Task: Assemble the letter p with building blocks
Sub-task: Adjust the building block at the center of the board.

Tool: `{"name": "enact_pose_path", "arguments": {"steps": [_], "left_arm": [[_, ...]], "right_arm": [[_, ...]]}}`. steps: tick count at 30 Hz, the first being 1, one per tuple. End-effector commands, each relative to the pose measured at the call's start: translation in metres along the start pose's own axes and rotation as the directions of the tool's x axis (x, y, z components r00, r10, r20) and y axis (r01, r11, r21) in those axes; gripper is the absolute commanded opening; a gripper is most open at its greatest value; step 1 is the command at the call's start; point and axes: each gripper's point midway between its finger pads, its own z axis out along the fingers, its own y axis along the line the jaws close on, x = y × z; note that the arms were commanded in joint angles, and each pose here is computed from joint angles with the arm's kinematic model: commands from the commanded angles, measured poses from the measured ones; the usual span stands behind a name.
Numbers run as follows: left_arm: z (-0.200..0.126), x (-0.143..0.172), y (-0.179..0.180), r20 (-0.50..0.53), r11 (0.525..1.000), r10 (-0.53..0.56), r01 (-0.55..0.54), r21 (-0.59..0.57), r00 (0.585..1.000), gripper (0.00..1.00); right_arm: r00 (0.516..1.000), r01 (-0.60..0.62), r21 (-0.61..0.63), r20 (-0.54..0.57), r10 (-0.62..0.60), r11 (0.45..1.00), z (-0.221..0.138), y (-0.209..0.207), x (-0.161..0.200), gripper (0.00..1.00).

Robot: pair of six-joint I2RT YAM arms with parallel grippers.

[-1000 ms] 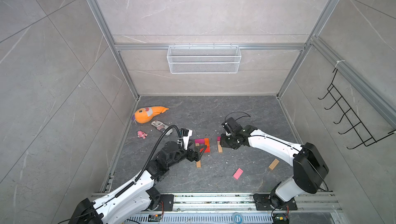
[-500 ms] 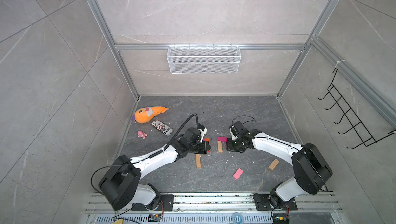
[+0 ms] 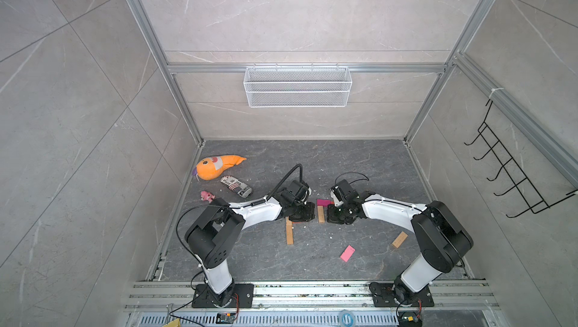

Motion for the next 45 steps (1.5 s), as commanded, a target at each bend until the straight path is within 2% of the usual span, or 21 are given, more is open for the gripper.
{"name": "enact_pose_path", "arguments": {"steps": [1, 15, 27, 45], "left_arm": [[0.003, -0.005, -0.003, -0.008, 1.0, -0.029, 0.029, -0.01, 1.0, 0.0], [0.025, -0.01, 0.0, -0.047, 0.999, -0.04, 0.039, -0.016, 0.998, 0.0], [0.03, -0.012, 0.001, -0.064, 0.999, -0.041, 0.04, -0.024, 0.997, 0.0], [0.026, -0.013, 0.01, -0.048, 0.997, -0.053, 0.05, -0.063, 0.997, 0.0]], "right_arm": [[1.0, 0.006, -0.019, -0.018, -0.006, 1.0, 0.008, 0.002, 0.004, 0.04], [0.999, -0.011, -0.033, -0.043, 0.009, 0.999, 0.019, 0.001, 0.008, 0.05], [0.998, -0.017, -0.032, -0.053, 0.015, 0.999, 0.023, 0.001, 0.009, 0.06], [0.999, -0.05, 0.105, 0.001, 0.05, 0.993, 0.015, -0.027, -0.006, 0.06]]}}
